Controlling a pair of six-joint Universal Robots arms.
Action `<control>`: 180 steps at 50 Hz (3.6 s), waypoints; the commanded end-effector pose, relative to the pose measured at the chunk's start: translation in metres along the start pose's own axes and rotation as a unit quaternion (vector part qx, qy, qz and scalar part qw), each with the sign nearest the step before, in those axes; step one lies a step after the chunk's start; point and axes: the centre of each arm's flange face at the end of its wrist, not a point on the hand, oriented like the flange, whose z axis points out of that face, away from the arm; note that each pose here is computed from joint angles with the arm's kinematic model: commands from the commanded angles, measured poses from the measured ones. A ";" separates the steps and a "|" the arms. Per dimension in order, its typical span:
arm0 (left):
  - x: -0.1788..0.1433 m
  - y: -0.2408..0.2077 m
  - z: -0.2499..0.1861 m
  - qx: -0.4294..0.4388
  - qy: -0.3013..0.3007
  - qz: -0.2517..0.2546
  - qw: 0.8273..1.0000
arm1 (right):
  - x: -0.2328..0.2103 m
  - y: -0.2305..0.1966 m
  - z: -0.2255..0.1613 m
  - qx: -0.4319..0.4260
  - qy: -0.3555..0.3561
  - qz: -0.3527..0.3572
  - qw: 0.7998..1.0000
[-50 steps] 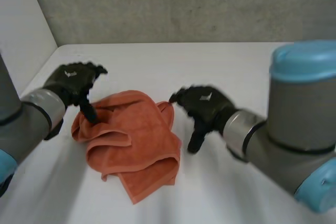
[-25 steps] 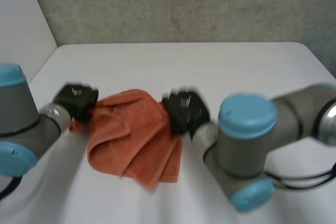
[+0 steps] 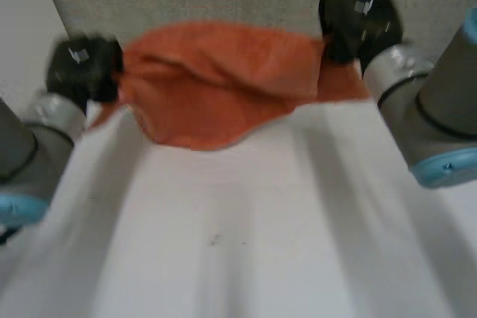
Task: Fold the laundry
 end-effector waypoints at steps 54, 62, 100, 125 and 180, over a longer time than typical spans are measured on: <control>0.024 0.098 -0.007 -0.228 -0.039 -0.133 0.964 | 0.061 0.141 -0.008 -0.223 0.052 -0.062 0.972; 0.041 0.114 -0.006 -0.259 0.028 -0.193 0.946 | 0.074 0.142 -0.006 -0.222 0.067 -0.063 0.971; 0.031 0.051 -0.006 -0.176 0.014 -0.188 0.966 | 0.099 0.096 -0.027 -0.230 0.084 0.074 0.967; 0.034 0.053 -0.007 -0.178 0.023 -0.151 0.972 | -0.018 0.124 -0.100 -0.148 -0.090 -0.097 0.980; 0.034 0.057 -0.017 -0.209 0.035 -0.106 0.972 | 0.014 0.085 -0.050 -0.092 -0.024 -0.208 0.973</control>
